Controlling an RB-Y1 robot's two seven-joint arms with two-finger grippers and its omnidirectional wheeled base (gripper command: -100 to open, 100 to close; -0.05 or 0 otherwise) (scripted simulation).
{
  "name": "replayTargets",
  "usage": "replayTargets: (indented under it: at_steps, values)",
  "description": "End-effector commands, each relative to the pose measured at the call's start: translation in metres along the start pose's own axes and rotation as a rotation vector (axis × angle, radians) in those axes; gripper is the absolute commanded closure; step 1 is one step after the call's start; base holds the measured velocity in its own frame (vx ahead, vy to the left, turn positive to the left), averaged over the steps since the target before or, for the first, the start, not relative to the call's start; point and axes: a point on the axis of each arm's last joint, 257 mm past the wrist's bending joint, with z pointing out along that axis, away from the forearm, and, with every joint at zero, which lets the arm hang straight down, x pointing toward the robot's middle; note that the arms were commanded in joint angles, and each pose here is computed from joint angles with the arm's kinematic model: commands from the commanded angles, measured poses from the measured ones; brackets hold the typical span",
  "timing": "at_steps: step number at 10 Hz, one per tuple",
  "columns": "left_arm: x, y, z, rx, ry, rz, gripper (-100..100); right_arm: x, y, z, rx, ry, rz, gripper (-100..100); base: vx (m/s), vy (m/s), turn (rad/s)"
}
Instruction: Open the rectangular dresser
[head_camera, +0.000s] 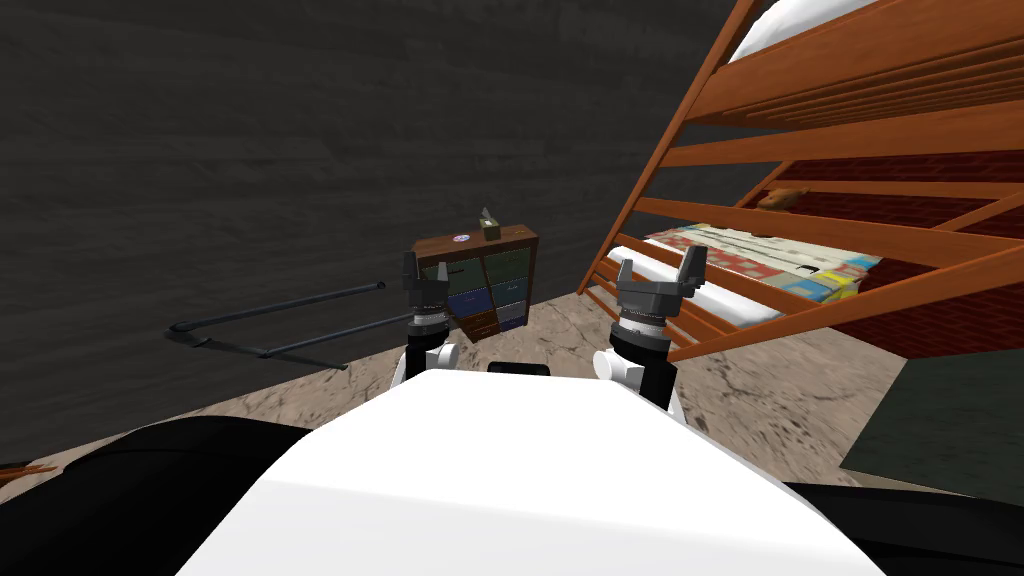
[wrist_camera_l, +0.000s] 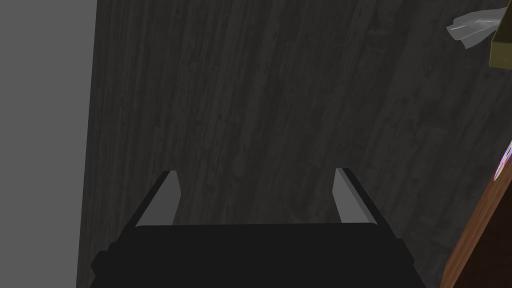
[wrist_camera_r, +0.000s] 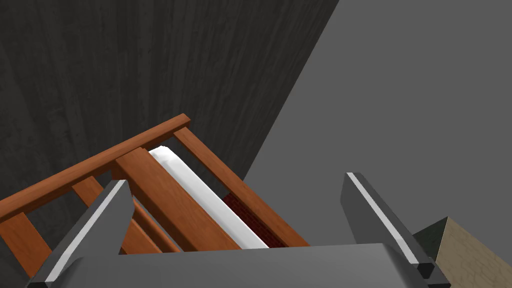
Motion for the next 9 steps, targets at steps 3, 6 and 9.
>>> replayTargets:
  at_steps: [3,6,9]
  values:
    - [0.0000,-0.0001,0.0000,0.000,0.000,0.000,0,0.0000,0.0001,0.0000,0.000,0.000,0.000,0,0.000,0.000,0.000]
    - [0.0000,-0.0001,0.0000,0.000,0.000,0.000,0,0.0000,0.0001,0.0000,0.000,0.000,0.000,0,0.000,0.000,0.000]
    - [0.0000,-0.0002,0.0001,0.000,0.000,0.000,0,0.0000,0.0002,0.0001,0.000,0.000,0.000,0,0.000,0.000,0.000]
